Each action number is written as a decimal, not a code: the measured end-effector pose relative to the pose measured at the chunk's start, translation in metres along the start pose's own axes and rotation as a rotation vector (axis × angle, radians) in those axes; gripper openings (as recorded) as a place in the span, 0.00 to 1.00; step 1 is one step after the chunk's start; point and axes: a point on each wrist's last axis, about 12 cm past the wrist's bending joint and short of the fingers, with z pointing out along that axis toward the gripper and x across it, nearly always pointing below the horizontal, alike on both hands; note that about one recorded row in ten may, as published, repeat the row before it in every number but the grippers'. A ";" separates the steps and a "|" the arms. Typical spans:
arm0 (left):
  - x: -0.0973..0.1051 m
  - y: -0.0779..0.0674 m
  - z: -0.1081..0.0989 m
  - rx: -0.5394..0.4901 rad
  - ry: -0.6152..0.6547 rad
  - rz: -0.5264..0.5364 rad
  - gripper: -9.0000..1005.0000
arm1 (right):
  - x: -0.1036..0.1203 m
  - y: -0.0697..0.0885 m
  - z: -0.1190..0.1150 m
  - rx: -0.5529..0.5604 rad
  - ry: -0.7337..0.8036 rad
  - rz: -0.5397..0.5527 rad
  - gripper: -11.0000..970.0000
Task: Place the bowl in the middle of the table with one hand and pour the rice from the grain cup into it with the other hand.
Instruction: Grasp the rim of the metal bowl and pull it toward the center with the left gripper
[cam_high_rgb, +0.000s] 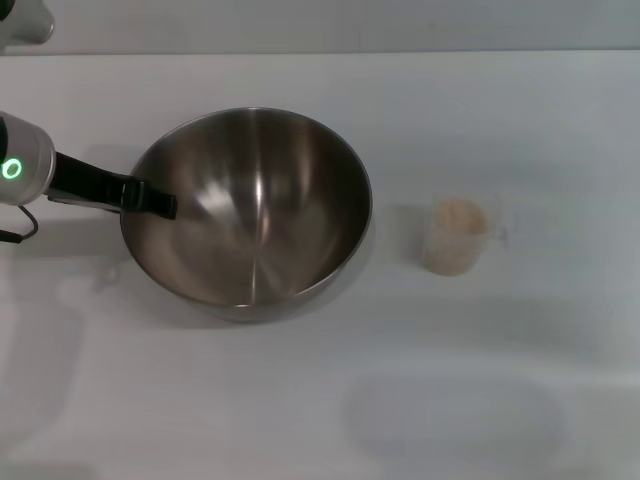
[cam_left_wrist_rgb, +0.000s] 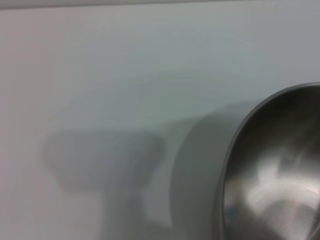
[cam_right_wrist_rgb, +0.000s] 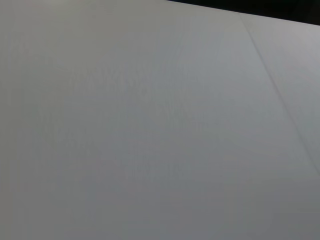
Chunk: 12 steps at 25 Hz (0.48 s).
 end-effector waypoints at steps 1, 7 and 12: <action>0.000 0.000 0.000 0.000 0.001 -0.001 0.79 | 0.000 0.000 0.000 0.000 0.000 0.000 0.69; -0.002 0.001 -0.001 0.000 -0.006 -0.002 0.60 | 0.000 0.001 0.001 -0.001 -0.001 0.001 0.69; -0.004 0.000 -0.001 0.001 -0.008 0.003 0.36 | 0.000 0.001 0.001 -0.001 -0.002 0.002 0.69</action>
